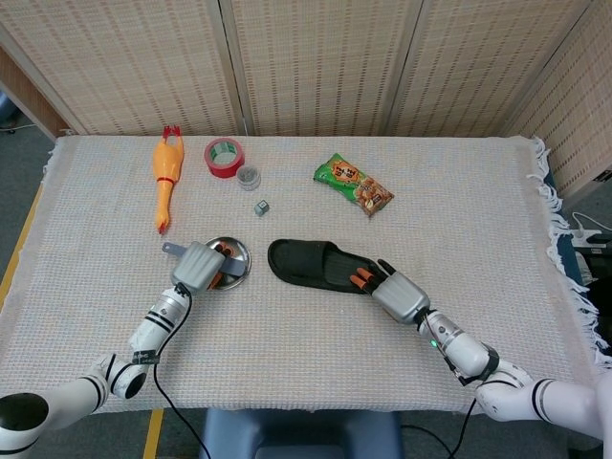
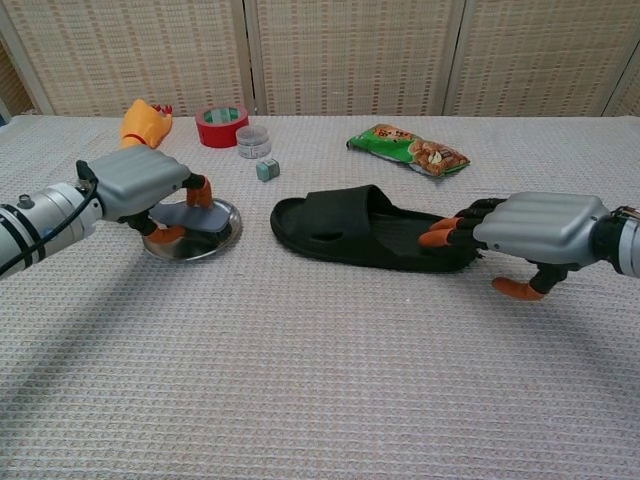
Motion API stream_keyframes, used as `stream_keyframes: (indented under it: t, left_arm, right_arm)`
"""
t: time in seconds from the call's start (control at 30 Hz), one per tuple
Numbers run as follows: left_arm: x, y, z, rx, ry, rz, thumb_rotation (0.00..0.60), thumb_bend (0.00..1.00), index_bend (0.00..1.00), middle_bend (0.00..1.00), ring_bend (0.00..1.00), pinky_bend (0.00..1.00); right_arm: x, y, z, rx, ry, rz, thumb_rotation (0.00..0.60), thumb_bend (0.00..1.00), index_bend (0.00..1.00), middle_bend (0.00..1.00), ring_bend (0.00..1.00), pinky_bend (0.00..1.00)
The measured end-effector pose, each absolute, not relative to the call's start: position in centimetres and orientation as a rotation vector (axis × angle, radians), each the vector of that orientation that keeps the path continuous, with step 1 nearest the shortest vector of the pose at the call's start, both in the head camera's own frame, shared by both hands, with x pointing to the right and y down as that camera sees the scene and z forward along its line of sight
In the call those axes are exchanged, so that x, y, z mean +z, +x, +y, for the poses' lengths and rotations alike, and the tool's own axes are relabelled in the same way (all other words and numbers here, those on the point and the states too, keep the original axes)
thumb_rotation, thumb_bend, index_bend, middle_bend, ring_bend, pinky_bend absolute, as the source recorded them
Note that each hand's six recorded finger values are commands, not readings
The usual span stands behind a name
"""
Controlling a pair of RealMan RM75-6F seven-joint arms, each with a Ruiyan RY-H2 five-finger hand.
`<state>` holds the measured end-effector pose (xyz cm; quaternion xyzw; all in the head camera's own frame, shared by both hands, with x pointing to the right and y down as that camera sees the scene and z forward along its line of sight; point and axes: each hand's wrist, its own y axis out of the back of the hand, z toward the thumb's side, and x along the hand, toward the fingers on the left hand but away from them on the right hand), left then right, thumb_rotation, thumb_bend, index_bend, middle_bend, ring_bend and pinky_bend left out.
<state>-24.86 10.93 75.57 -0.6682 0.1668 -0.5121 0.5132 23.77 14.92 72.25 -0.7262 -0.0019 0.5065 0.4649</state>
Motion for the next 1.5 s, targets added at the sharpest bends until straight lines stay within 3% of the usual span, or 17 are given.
stream_keyframes:
  t: [0.13,0.23,0.47,0.8,0.9,0.97,1.07,1.17,1.33,1.5]
  left_arm:
    - [76.1,-25.1,11.3,-1.257,-1.597,0.368,0.6,0.39,0.09,0.37,0.77,1.0]
    - [75.9,-25.2,11.3,-1.252,-1.598,0.374,0.6,0.39,0.01,0.29,0.76,1.0]
    - [75.4,-24.9,11.5,-1.246,-1.625,0.393,0.6,0.39,0.0,0.15,0.73,1.0]
    - [71.4,-24.3,12.4,-1.181,-1.691,0.472,0.6,0.38,0.0,0.11,0.71,1.0]
    - [69.5,-25.0,12.9,-1.168,-1.701,0.51,0.6,0.38,0.0,0.11,0.63,0.99]
    - [68.2,-26.0,13.5,-1.167,-1.708,0.543,0.6,0.38,0.0,0.12,0.49,0.9]
    - [65.7,-28.8,15.3,-1.178,-1.722,0.618,0.6,0.39,0.0,0.11,0.21,0.54]
    - [63.1,-33.2,17.7,-1.211,-1.716,0.724,0.6,0.4,0.0,0.1,0.09,0.35]
    - [58.3,-41.2,22.7,-1.293,-1.657,0.988,0.6,0.41,0.0,0.08,0.04,0.22]
    - [55.8,-45.6,26.7,-1.342,-1.636,1.142,0.6,0.42,0.0,0.01,0.0,0.2]
  right_arm:
    - [71.1,23.9,14.5,1.232,-1.804,-0.048,0.6,0.2,0.0,0.0,0.0,0.0]
    - [70.3,24.1,14.0,1.216,-1.779,-0.076,0.6,0.16,0.0,0.0,0.0,0.0]
    - [67.9,24.5,13.7,1.178,-1.755,-0.152,0.6,0.12,0.0,0.0,0.0,0.0]
    - [61.3,27.7,14.2,1.12,-1.742,-0.331,0.6,0.12,0.0,0.0,0.0,0.0]
    - [60.0,28.7,14.8,1.116,-1.734,-0.366,0.6,0.12,0.0,0.0,0.0,0.0]
    - [59.1,29.5,15.5,1.12,-1.728,-0.395,0.6,0.12,0.0,0.0,0.0,0.0]
    - [57.9,31.4,17.1,1.144,-1.712,-0.446,0.6,0.12,0.0,0.0,0.0,0.0]
    - [57.1,34.0,19.7,1.216,-1.697,-0.483,0.6,0.12,0.0,0.0,0.0,0.0]
    - [55.7,38.3,23.7,1.342,-1.667,-0.595,0.6,0.12,0.0,0.0,0.0,0.0]
    - [55.2,40.5,24.7,1.341,-1.682,-0.73,0.6,0.12,0.0,0.0,0.0,0.0]
